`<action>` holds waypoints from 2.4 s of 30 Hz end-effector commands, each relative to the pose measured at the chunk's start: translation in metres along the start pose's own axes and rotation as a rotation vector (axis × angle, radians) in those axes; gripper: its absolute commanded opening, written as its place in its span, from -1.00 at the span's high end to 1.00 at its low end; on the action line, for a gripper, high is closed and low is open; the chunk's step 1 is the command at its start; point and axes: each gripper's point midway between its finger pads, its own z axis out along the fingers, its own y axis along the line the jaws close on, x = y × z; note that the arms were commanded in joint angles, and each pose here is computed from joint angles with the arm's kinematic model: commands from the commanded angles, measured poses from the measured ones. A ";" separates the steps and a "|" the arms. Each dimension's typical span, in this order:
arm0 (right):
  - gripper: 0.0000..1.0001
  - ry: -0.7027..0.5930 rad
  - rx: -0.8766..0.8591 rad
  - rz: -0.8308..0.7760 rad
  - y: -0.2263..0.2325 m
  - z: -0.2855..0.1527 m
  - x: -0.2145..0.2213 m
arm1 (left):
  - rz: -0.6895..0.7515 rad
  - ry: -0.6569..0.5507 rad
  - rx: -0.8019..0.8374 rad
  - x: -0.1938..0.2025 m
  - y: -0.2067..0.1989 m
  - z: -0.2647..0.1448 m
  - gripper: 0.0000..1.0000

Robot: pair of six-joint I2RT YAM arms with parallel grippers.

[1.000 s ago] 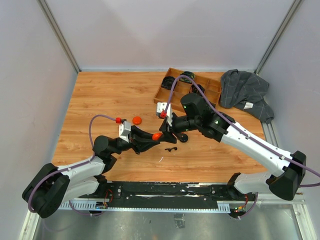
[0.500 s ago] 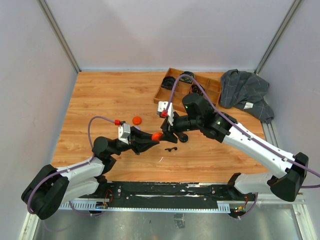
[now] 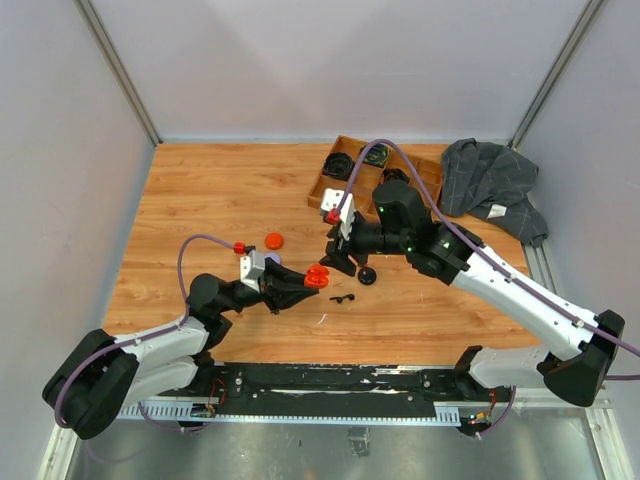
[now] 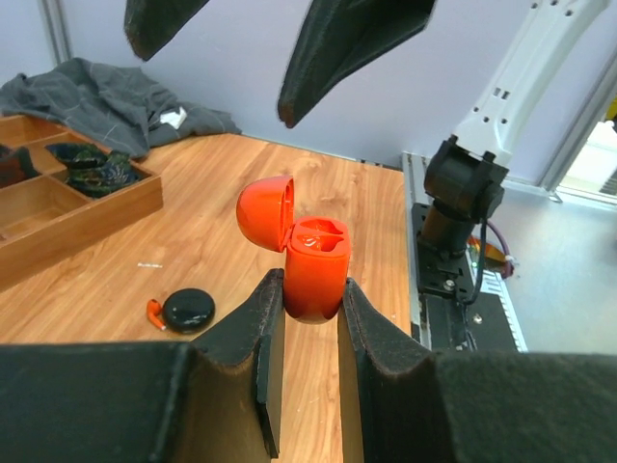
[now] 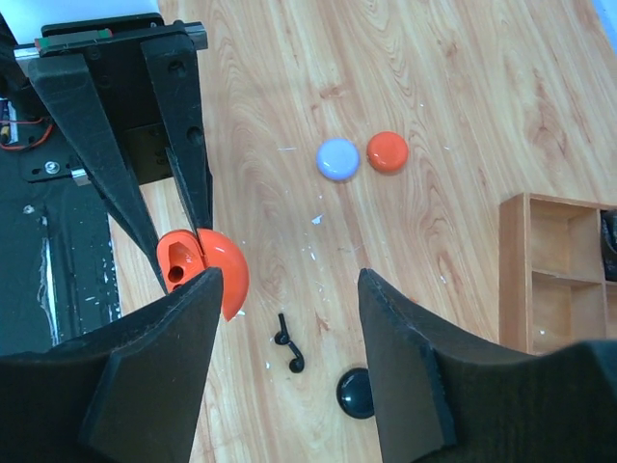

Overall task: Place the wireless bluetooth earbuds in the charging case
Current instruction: Open the charging case, then pick up the earbud from the center of the board.

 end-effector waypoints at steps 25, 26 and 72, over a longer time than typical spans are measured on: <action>-0.39 0.396 0.643 0.563 -0.118 0.054 0.158 | 0.004 -0.008 -0.540 0.024 0.099 -0.049 0.99; -0.39 0.393 0.658 0.582 -0.120 0.057 0.162 | 0.007 -0.010 -0.562 0.024 0.102 -0.052 0.99; -0.12 0.561 0.795 0.665 -0.138 0.085 0.263 | -0.038 0.024 -0.505 0.038 0.100 -0.043 0.99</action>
